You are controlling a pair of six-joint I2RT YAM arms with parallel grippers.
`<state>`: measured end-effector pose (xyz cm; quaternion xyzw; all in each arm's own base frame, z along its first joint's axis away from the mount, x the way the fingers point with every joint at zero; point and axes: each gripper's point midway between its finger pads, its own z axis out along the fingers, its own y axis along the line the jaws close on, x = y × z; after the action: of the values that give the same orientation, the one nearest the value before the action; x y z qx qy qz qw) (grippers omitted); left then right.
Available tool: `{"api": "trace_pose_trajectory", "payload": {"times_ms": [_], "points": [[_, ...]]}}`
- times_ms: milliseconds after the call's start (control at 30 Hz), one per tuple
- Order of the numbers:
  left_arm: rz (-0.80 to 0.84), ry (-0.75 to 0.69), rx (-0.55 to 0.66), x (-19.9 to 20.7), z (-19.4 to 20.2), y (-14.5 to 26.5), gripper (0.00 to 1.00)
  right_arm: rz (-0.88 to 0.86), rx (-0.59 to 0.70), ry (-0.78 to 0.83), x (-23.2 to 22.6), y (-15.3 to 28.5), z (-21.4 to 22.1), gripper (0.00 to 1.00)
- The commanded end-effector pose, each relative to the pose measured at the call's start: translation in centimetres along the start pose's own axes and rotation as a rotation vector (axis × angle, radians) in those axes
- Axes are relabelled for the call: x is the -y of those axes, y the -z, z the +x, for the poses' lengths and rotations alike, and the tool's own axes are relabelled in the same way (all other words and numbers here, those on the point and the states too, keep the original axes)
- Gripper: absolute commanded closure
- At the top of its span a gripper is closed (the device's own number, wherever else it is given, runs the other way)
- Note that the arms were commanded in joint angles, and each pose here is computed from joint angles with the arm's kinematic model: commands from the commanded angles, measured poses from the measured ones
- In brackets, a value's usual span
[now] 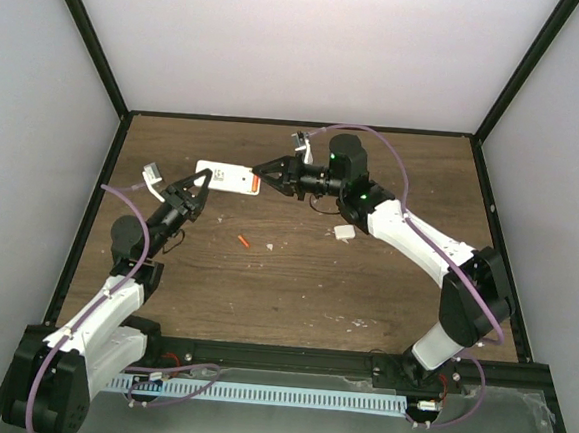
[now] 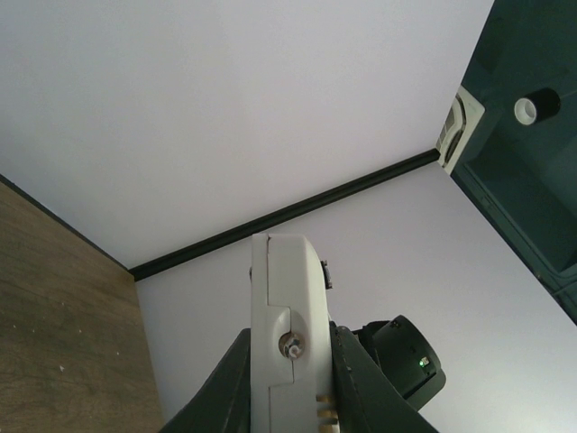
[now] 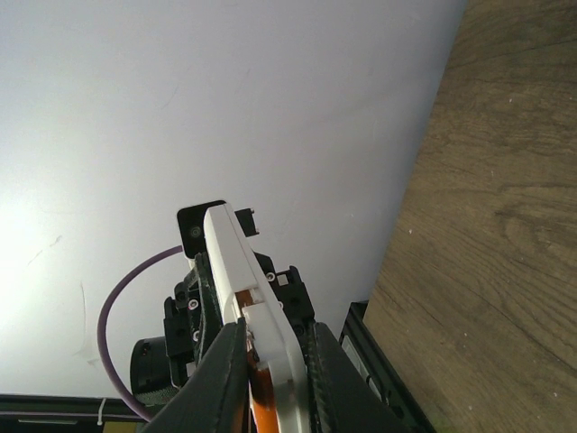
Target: Load the batteries into the remote control
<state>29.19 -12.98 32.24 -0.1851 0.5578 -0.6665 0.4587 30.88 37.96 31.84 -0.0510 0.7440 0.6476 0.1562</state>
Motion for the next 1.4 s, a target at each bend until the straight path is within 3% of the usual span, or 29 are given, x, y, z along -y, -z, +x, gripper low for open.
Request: {"api": "trace_pose_trajectory", "payload": {"times_ms": [0, 233, 733, 833, 1100, 1367], "points": [[0.067, -0.029, 0.042, 1.8, -0.8, 0.1, 1.0, 0.0, -0.025, 0.053, -0.8, 0.1, 1.0, 0.91], [0.064, -0.033, 0.036, 1.8, -0.7, 0.0, 1.0, 0.059, 0.009, 0.128, -0.4, 0.3, 0.3, 0.91], [0.001, -0.104, 0.036, 0.3, -0.7, 0.0, 1.0, 0.218, 0.083, 0.252, -1.4, 2.7, -1.0, 0.61], [-0.039, -0.129, 0.046, -0.5, -1.2, 0.3, 1.0, 0.34, 0.076, 0.267, 1.0, 3.7, -0.6, 0.59], [-0.109, -0.168, 0.083, -1.2, -3.3, 0.8, 1.0, 0.777, -0.01, 0.281, 13.1, 5.7, 1.2, 0.6], [-0.247, -0.258, 0.135, -2.2, -6.3, 0.9, 1.0, 0.851, -0.156, 0.368, 18.6, -0.4, 2.8, 0.62]]}}
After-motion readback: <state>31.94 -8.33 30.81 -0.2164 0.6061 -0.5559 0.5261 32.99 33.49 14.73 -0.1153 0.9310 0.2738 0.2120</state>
